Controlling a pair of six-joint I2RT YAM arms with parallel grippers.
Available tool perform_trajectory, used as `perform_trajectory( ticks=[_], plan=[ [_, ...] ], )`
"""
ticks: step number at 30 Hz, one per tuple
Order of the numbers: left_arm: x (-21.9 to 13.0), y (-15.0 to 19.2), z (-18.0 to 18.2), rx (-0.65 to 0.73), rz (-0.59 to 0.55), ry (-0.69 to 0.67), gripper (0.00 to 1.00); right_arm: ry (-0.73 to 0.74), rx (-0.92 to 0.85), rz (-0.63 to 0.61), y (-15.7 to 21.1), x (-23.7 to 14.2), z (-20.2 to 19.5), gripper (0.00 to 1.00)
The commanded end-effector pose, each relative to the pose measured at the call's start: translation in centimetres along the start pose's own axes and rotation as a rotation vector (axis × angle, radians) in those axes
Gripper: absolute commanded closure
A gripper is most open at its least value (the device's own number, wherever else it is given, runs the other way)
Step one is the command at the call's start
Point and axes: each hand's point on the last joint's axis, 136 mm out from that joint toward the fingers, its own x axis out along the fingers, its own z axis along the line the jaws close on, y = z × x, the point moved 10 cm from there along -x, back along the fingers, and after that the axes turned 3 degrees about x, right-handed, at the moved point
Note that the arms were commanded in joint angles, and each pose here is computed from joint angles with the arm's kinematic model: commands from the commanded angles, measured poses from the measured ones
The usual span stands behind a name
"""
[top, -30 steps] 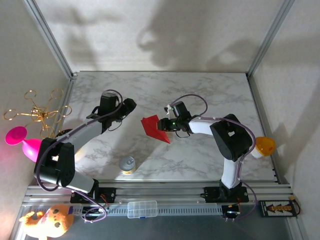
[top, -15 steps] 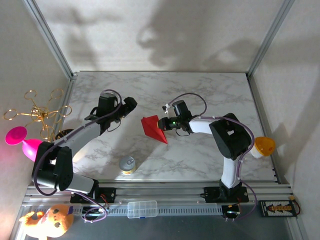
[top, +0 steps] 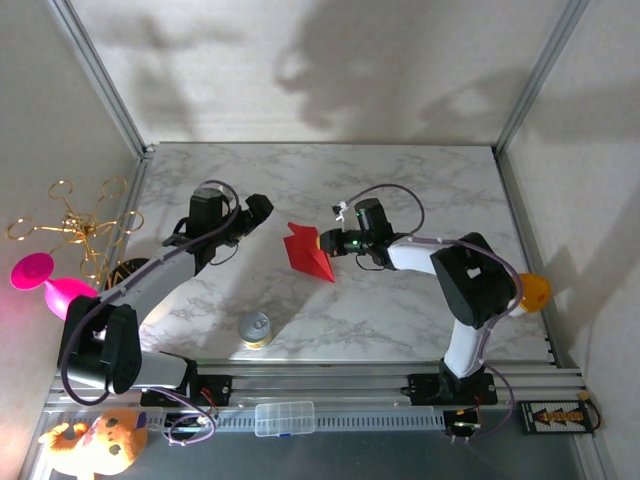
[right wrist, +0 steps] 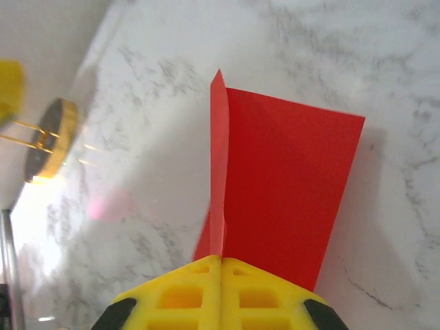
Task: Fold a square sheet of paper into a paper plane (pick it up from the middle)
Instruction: Turn over the paper at the center of the table.
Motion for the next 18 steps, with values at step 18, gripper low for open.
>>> perform_trajectory(
  ticks=[18],
  plan=[
    [2.3,4.8,-6.6,0.042,0.127,0.533,0.33,-0.348,0.327,-0.236,-3.5,-5.9,4.3,0.98]
  ],
)
